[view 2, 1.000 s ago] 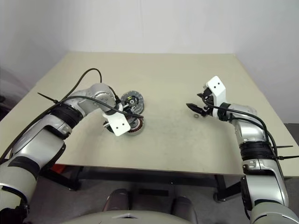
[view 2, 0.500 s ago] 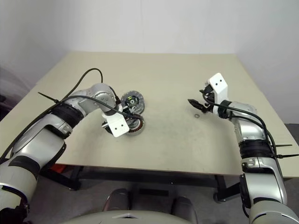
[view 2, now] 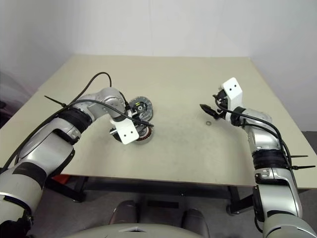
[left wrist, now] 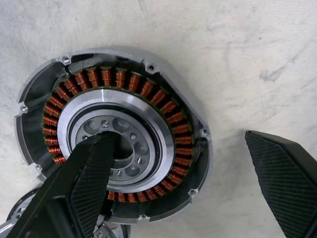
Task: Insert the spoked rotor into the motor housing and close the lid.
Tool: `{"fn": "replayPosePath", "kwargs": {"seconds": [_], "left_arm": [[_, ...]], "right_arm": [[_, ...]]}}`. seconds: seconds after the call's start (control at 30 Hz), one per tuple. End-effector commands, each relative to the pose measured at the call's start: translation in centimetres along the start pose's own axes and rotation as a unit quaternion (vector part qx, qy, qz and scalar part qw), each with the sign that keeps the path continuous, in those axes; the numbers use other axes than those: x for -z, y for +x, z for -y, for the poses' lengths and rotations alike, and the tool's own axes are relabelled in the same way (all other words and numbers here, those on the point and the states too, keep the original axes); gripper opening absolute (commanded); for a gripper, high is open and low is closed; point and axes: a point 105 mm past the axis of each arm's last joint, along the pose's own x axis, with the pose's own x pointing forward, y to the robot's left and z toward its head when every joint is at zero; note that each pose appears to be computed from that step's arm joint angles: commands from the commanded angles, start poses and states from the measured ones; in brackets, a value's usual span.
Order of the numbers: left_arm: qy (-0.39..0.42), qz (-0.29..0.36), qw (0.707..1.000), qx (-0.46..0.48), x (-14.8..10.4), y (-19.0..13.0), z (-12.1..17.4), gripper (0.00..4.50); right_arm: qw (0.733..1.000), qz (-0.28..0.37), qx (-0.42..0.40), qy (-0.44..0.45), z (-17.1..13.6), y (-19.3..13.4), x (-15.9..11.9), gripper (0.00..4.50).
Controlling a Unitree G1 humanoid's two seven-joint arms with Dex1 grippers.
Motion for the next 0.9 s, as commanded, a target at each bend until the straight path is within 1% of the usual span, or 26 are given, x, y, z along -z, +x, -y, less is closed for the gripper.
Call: {"fn": "replayPosePath", "kwargs": {"seconds": [0.03, 0.2, 0.33, 0.47, 0.57, 0.77, 0.9], "left_arm": [[0.012, -0.014, 1.000, 0.000, 0.2, -0.2, -0.6, 4.45], [0.009, -0.015, 1.000, 0.004, 0.3, 0.3, -0.7, 4.45], [0.005, -0.013, 1.000, 0.014, 0.4, 0.3, -0.4, 3.60], [0.003, -0.012, 1.000, 0.020, 0.5, 0.3, -0.1, 2.29], [0.008, -0.008, 1.000, 0.011, 0.3, 0.4, -0.4, 2.26], [0.007, -0.004, 1.000, 0.028, 0.3, 0.0, 0.1, 2.26], [0.026, 0.001, 1.000, -0.012, -0.3, -0.6, -1.4, 2.26]], "right_arm": [[0.999, 0.040, 0.013, -0.013, 0.6, -0.2, -2.1, 3.78], [0.999, 0.042, 0.019, -0.013, 0.7, -0.1, -2.2, 3.78], [0.999, 0.045, 0.027, -0.013, 1.0, -0.3, -2.3, 3.78], [0.998, 0.046, 0.028, -0.013, 1.0, -0.3, -2.4, 3.78], [0.998, 0.047, 0.028, -0.014, 1.0, -0.2, -2.4, 3.78], [0.998, 0.046, 0.029, -0.016, 1.0, -0.1, -2.4, 3.78], [0.998, 0.046, 0.028, -0.017, 0.9, -0.1, -2.4, 3.78]]}}
